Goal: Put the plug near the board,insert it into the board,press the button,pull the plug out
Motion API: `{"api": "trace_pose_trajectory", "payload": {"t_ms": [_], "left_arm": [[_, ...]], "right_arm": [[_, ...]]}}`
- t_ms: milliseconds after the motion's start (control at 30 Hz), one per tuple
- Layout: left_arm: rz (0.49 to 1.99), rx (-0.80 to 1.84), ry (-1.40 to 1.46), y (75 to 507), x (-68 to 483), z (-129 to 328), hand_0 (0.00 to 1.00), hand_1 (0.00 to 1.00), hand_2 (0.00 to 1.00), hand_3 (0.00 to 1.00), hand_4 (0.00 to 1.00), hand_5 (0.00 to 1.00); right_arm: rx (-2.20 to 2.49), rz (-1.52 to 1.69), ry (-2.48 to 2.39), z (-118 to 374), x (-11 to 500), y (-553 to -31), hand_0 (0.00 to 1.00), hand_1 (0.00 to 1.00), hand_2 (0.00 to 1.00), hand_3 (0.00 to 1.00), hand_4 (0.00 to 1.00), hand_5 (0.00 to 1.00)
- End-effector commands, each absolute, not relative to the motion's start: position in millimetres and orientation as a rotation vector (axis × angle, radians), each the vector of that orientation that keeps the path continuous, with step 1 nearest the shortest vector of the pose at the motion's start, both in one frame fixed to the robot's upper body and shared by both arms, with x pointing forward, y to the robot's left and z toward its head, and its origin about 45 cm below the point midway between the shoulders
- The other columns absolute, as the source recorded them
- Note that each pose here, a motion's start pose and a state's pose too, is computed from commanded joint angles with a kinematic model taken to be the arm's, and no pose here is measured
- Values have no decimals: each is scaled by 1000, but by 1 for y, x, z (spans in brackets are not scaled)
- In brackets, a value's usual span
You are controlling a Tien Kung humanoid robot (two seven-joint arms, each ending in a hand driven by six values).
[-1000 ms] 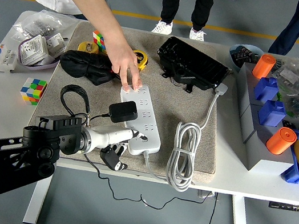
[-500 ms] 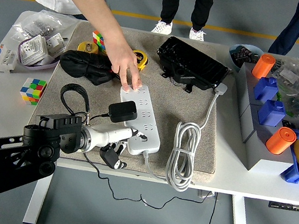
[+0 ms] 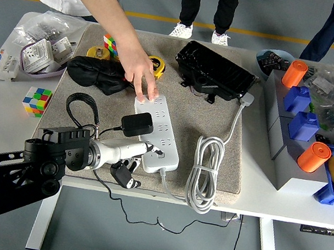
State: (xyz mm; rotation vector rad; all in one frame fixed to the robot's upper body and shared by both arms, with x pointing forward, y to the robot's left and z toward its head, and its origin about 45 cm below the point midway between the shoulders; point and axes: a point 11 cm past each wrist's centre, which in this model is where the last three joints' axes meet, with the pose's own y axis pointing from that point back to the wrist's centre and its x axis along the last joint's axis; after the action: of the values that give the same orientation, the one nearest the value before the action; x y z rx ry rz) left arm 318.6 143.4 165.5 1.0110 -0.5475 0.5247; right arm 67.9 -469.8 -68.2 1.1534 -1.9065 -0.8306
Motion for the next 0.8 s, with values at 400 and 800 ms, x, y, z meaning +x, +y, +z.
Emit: {"api": "trace_pose_trajectory", "payload": {"t_ms": [400, 800], "left_arm": [[821, 522, -459, 148, 338, 201, 233, 429, 488, 729, 891, 504], [1084, 236, -323, 170, 353, 200, 733, 755, 756, 745, 923, 657]], "right_arm": [[1155, -836, -1902, -70, 67, -468, 621, 617, 577, 540, 626, 124], [1156, -840, -1907, -70, 69, -465, 621, 617, 576, 540, 624, 122]]}}
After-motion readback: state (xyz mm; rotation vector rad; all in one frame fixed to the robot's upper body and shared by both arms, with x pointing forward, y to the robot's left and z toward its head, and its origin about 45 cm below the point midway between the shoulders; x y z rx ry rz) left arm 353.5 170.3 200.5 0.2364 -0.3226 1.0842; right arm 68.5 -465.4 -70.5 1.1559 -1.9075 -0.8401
